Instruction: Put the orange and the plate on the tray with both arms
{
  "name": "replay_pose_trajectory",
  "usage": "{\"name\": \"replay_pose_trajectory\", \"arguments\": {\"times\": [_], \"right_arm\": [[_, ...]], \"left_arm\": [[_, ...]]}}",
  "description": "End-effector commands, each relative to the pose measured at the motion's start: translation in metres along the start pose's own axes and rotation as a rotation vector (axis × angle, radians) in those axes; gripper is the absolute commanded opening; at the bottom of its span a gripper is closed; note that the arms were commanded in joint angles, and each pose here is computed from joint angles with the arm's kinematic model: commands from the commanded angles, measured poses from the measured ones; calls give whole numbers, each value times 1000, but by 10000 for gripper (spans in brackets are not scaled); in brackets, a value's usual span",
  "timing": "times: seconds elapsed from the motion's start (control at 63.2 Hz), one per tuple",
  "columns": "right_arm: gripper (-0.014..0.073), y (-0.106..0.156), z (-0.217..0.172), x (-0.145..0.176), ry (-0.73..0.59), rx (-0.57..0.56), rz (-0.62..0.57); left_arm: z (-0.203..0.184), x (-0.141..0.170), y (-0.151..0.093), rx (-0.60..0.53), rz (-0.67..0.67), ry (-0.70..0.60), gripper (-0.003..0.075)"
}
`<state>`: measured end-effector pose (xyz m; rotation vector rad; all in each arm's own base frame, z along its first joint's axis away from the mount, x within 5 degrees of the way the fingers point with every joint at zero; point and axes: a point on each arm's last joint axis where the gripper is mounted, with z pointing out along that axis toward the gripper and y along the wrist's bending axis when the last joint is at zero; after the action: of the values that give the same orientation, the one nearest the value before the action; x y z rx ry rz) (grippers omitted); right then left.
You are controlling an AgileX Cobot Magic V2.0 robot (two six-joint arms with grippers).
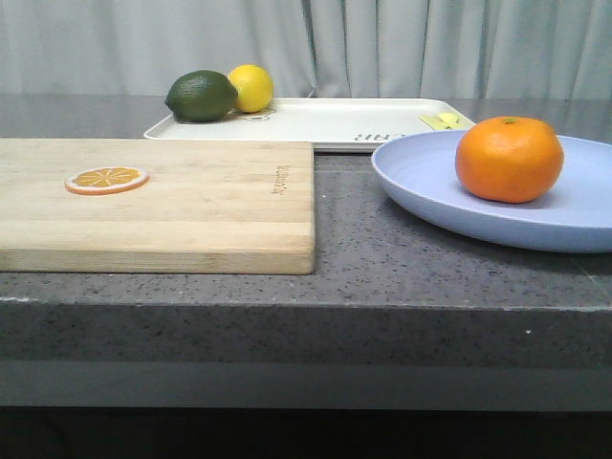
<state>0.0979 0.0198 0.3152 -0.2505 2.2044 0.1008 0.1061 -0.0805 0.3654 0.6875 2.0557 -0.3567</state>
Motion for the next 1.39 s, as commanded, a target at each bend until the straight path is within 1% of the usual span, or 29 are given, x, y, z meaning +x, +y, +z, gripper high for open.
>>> {"name": "replay_pose_trajectory", "arguments": {"times": [0.0, 0.063, 0.222, 0.317, 0.38, 0.427, 0.522, 0.681, 0.76, 0.855, 0.918, 0.997, 1.124, 1.187, 1.251, 1.377], "right_arm": [[544, 0, -2, -10, -67, -1, 16], [544, 0, -2, -10, -63, -1, 48], [543, -2, -4, -15, -71, 10, 174], [542, -4, -4, -25, -48, 33, 248], [542, -7, -2, -33, -2, 63, 288], [542, -8, 0, -39, 40, 81, 304], [542, -11, 5, -55, 126, 115, 297], [538, -26, 20, -76, 245, 202, 278], [505, -37, 29, -83, 285, 233, 288], [442, -54, 39, -86, 328, 251, 357], [416, -61, 46, -86, 350, 223, 392], [417, -72, 57, -83, 378, 159, 448], [417, -83, 75, -81, 407, 4, 525], [417, -88, 84, -81, 402, -85, 579], [417, -91, 94, -81, 396, -161, 608], [417, -95, 111, -81, 396, -211, 660]], "left_arm": [[-9, -13, 1, -2, -10, -117, 652], [-9, -13, 1, -5, -7, -117, 652], [-9, -13, 1, -8, -4, -123, 652], [-9, -13, 1, -8, -4, -123, 652], [-9, -13, 1, -8, -4, -123, 652], [-9, -13, 1, -8, -4, -123, 652], [-9, -13, 1, -8, -4, -123, 652], [-9, -13, 1, -8, -4, -123, 652], [-9, -13, 1, -8, -4, -123, 652], [-9, -13, 1, -8, -4, -123, 652], [-9, -13, 1, -8, -4, -123, 652], [-9, -13, 1, -8, -4, -123, 652], [-9, -13, 1, -8, -4, -123, 652], [-9, -13, 1, -8, -4, -123, 652], [-9, -13, 1, -8, -4, -123, 652], [-9, -13, 1, -8, -4, -123, 652]]}}
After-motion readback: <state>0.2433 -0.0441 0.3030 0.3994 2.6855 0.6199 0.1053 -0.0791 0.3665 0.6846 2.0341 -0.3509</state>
